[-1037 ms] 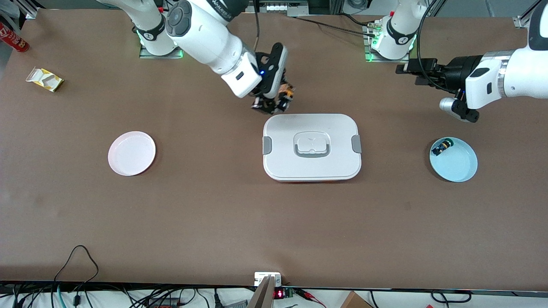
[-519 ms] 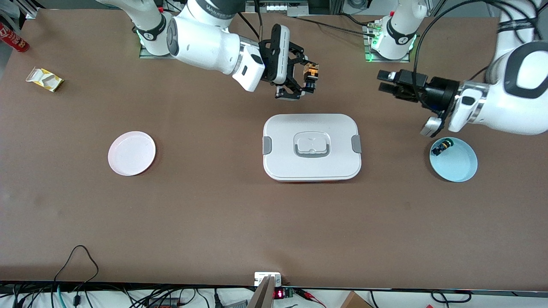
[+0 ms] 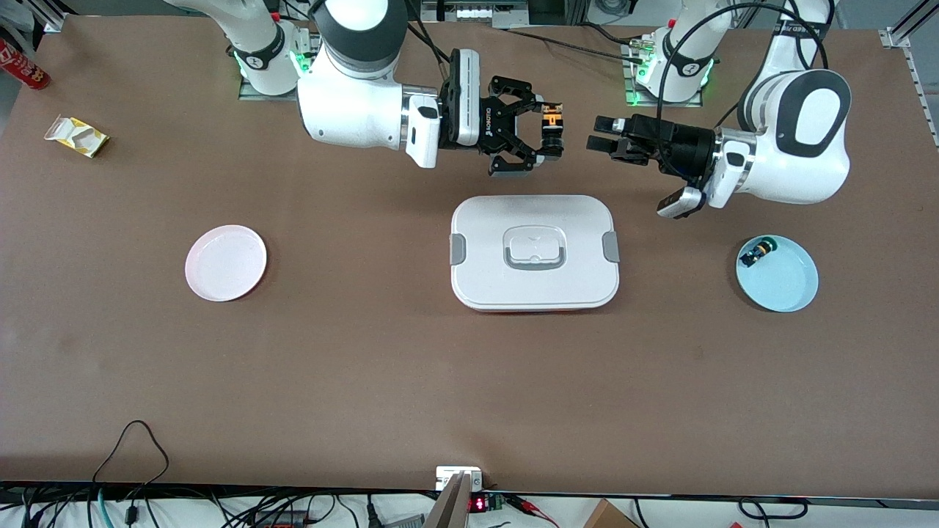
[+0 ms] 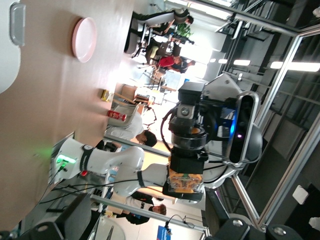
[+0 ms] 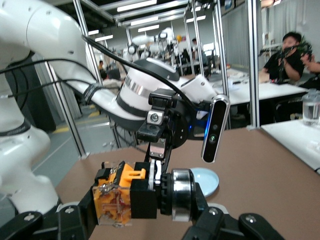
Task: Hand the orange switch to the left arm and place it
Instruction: 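Bring the left gripper to the switch held by the right gripper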
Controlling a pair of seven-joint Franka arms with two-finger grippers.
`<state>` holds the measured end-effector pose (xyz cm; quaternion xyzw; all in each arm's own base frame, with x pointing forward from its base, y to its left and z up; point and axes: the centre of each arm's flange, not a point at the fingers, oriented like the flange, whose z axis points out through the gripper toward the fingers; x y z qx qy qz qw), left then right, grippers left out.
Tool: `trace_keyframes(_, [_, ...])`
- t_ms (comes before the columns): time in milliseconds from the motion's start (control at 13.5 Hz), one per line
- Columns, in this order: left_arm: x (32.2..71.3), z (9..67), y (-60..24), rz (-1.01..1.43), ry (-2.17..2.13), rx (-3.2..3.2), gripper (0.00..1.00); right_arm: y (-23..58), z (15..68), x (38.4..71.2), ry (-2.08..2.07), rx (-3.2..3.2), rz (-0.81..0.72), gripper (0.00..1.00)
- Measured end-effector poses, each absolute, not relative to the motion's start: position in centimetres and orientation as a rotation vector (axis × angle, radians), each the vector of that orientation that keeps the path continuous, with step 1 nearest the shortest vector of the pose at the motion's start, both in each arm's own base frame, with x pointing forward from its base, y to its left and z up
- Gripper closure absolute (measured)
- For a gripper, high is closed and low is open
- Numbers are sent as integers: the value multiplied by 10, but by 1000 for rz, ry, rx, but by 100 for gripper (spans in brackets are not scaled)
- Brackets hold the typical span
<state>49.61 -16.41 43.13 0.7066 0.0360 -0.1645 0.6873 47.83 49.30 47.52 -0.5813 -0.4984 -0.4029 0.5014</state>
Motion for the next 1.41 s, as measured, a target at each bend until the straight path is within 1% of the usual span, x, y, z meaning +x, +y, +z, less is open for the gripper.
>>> trace_keyframes(222, [501,440,-165,-329,108,1528,0,494,475,479,-1154,-1374,-1019,28])
trace_keyframes(593, [505,457,-202,-277,107,1514,3,495,476,478,-1150,-1363,-1020,28])
trace_keyframes(741, [506,467,-209,-264,87,1520,7,495,476,478,-1151,-1361,-1020,28])
trace_keyframes(815, [507,469,-213,-256,84,1527,12,495,476,477,-1152,-1360,-1020,28])
trace_keyframes(889, [506,470,-217,-252,83,1534,12,495,476,477,-1152,-1359,-1019,28])
trace_keyframes(963, [505,470,-222,-254,79,1538,19,496,475,477,-1152,-1359,-1018,28])
trace_keyframes(1037, [503,470,-225,-257,76,1540,19,496,475,477,-1153,-1359,-1017,28])
trace_keyframes(1111, [502,470,-228,-259,73,1542,23,496,474,477,-1153,-1359,-1017,28])
trace_keyframes(1185, [501,471,-229,-261,70,1542,23,496,474,477,-1154,-1358,-1017,28])
trace_keyframes(1259, [501,471,-230,-262,68,1542,30,496,474,477,-1156,-1357,-1018,28])
trace_keyframes(1407, [500,470,-231,-265,69,1546,49,497,477,476,-1150,-1349,-1022,28])
